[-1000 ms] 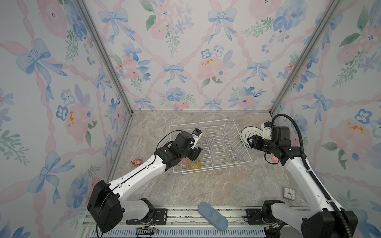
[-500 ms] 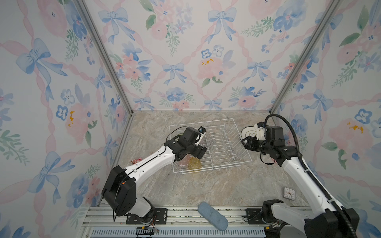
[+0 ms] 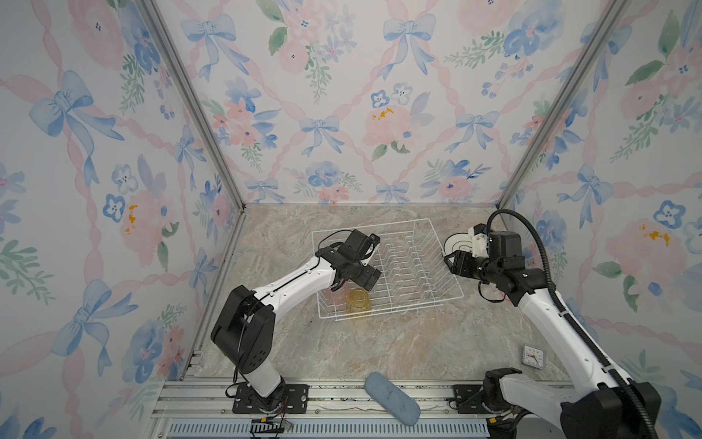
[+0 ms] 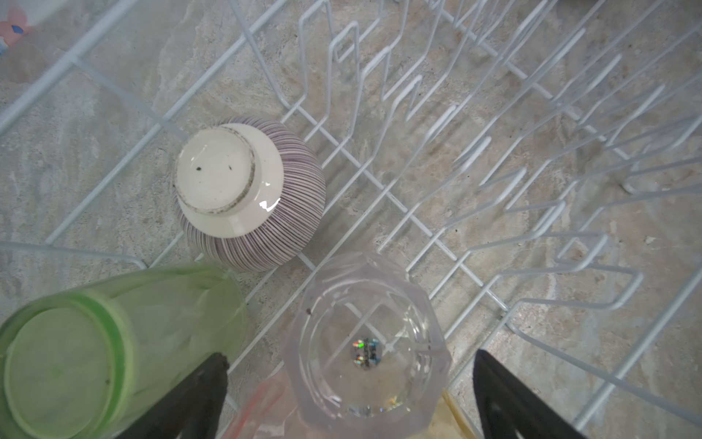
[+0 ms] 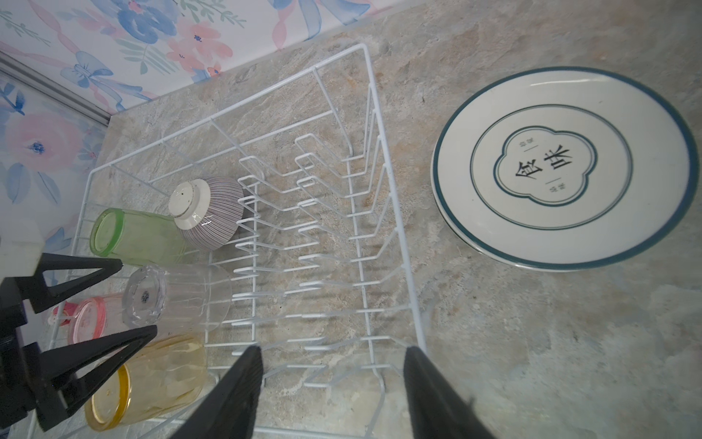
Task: Unload the mixed dishes from the dish rack
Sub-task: 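Grip the clear glass in the rack with the left gripper while the right gripper returns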
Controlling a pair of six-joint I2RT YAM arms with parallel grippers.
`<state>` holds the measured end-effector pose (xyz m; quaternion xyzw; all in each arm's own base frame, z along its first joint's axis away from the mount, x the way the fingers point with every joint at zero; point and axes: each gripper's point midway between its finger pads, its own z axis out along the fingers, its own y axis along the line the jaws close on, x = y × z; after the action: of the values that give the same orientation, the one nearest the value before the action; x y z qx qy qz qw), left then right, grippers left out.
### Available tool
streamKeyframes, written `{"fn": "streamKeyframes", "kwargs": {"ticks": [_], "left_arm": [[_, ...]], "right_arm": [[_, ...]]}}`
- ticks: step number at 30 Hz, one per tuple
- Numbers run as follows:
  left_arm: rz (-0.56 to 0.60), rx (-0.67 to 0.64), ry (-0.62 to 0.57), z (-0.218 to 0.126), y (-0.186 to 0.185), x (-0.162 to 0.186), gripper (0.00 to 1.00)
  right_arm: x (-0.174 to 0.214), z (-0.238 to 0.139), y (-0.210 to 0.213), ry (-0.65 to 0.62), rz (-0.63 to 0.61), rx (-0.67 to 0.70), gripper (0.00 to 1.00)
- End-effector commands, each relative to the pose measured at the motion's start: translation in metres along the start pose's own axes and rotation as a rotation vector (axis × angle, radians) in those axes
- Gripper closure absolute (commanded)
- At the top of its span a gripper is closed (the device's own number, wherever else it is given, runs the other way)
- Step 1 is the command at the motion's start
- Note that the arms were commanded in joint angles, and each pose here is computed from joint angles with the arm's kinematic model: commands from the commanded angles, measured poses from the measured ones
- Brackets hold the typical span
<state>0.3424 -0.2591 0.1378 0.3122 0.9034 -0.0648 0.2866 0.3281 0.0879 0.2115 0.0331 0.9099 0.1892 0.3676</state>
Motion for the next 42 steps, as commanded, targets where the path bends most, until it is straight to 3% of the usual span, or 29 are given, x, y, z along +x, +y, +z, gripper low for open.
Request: {"fn": "streamKeyframes", "kwargs": {"ticks": [1,17,29,33,37,42], "left_arm": [[-0.007,0.000,0.033,0.004,-0.002,0.002,0.04],[-0.013,0.027,0.103,0.029,-0.007,0.008,0.10],[-0.057,0.102,0.153,0.037,-0.008,0.015,0.41],[-0.073,0.133,0.155,0.036,-0.008,0.015,0.59],[-0.071,0.127,0.132,0.030,-0.006,0.008,0.65],[-0.066,0.109,0.068,0.013,0.000,-0.011,0.70]], "right_arm": [[0.005,0.007,0.004,0.014,0.001,-0.021,0.38],[0.009,0.018,0.001,0.032,0.000,-0.023,0.37],[0.013,0.024,0.000,0.047,0.003,-0.025,0.37],[0.013,0.024,0.001,0.048,0.006,-0.032,0.37],[0.015,0.023,0.008,0.052,0.004,-0.076,0.37],[0.017,0.021,0.034,0.052,0.011,-0.234,0.37]]}}
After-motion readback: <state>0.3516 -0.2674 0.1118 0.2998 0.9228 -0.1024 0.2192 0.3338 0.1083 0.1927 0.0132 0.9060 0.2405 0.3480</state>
